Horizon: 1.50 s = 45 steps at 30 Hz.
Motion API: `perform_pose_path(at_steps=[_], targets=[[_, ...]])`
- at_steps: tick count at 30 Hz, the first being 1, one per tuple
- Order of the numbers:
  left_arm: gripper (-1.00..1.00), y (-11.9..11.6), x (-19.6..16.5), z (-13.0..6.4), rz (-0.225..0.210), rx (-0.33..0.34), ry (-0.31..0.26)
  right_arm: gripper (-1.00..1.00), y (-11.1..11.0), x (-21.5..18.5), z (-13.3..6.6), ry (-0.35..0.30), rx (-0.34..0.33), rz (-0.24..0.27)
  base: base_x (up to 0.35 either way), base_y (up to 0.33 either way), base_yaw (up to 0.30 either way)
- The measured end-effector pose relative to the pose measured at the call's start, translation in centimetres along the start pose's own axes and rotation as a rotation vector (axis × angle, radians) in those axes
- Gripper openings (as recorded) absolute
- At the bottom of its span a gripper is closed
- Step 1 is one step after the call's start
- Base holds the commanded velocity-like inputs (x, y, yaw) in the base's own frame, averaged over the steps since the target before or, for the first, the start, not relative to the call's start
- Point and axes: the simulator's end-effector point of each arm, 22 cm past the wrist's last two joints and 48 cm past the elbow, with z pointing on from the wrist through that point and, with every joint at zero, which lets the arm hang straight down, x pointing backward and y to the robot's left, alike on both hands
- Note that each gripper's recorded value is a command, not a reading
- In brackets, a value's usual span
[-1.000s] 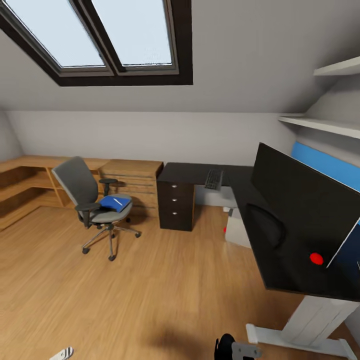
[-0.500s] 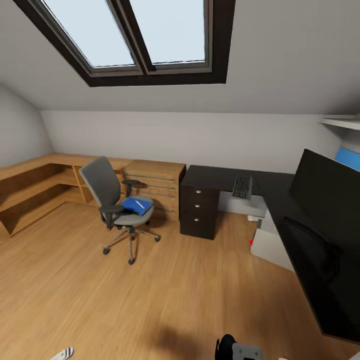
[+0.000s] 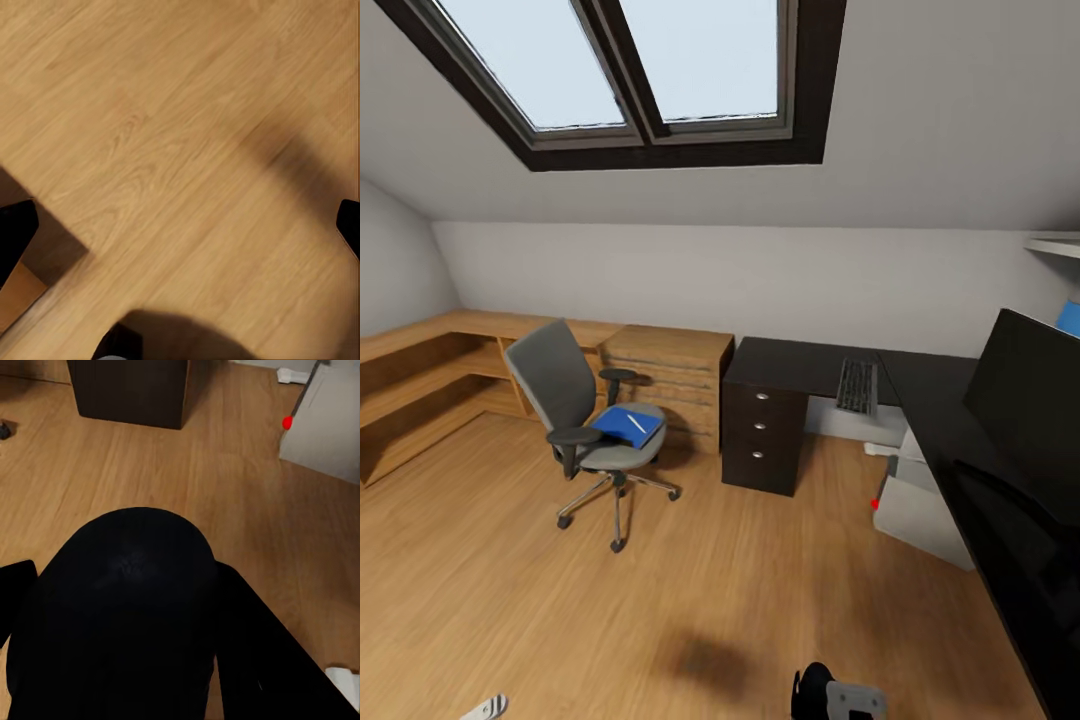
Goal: In the bedroom, organize the workspace by keeping the computer under the desk, ensuring the monitor is on the desk, placing the keyboard on the desk next to the monitor, placing the mouse on the desk next to the keyboard, moving the folder from the swivel chair onto the desk next to the mouse, stacking the notebook on top of the folder with the pen on top of the notebook, and positioning the swivel chair next to the desk.
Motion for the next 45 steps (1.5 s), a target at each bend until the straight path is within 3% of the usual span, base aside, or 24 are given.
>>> perform_pose_path(at_steps=[2, 5, 6, 7, 8, 10, 13, 16, 18, 20, 22, 24, 29, 45], targets=[[1.0, 0.0, 0.0, 0.0, 0.0, 0.0, 0.0, -1.0, 0.1, -0.6, 0.3, -0.006, 0.0, 0.0, 0.332, 0.0, 0.0], [1.0, 0.0, 0.0, 0.0, 0.001, 0.0, -0.001, -1.0, 1.5, -6.6, 4.3, -0.033, -0.001, -0.033, 0.332, 0.0, 0.0], [1.0, -0.1, 0.0, 0.0, 0.001, 0.002, 0.0, -1.0, 2.5, -8.9, 6.3, 0.005, 0.003, -0.054, 0.332, 0.0, 0.0], [1.0, -0.1, 0.0, 0.0, 0.001, 0.003, 0.0, -1.0, 3.6, -16.9, 8.8, -0.078, 0.003, -0.038, 0.332, 0.0, 0.0], [1.0, -0.2, 0.1, 0.0, 0.002, 0.004, 0.001, -1.0, 4.4, -21.4, 10.1, -0.096, 0.005, 0.002, 0.332, 0.0, 0.0], [1.0, -1.2, 0.8, 0.1, 0.034, 0.022, 0.015, -1.0, 5.6, -23.8, 10.8, -0.026, -0.006, 0.066, 0.332, 0.0, 0.0], [1.0, -2.1, 1.5, 0.1, 0.048, 0.036, 0.026, -1.0, 6.5, -25.7, 11.3, 0.046, -0.027, 0.075, 0.332, 0.0, 0.0], [1.0, -2.4, 1.7, 0.1, 0.048, 0.04, 0.029, -1.0, 6.6, -25.8, 11.1, 0.065, -0.034, 0.065, 0.332, 0.0, 0.0], [1.0, -2.7, 1.8, 0.1, 0.046, 0.044, 0.026, -1.0, 7.4, -28.2, 10.1, 0.04, -0.062, 0.067, 0.318, 0.0, 0.0], [1.0, -3.2, 0.8, 0.1, 0.043, 0.051, -0.032, -1.0, 7.8, -30.8, 8.7, 0.0, -0.075, 0.081, 0.306, 0.0, 0.0], [1.0, -3.6, -0.6, 0.0, 0.04, 0.056, -0.101, -1.0, 7.7, -30.8, 7.4, 0.003, -0.072, 0.081, 0.303, 0.0, 0.0], [1.0, -3.7, -0.8, 0.0, 0.044, 0.058, -0.124, -1.0, 7.7, -30.7, 6.5, 0.003, -0.074, 0.084, 0.301, 0.0, 0.0], [1.0, -4.1, 0.1, 0.1, 0.071, 0.065, -0.124, -1.0, 7.9, -31.4, 4.8, -0.019, -0.088, 0.101, 0.257, 0.0, 0.0], [1.0, -4.7, -0.2, -1.3, 0.086, 0.074, -0.119, -1.0, 7.4, -32.4, 3.8, -0.022, -0.082, 0.107, 0.105, 0.0, 0.0]])
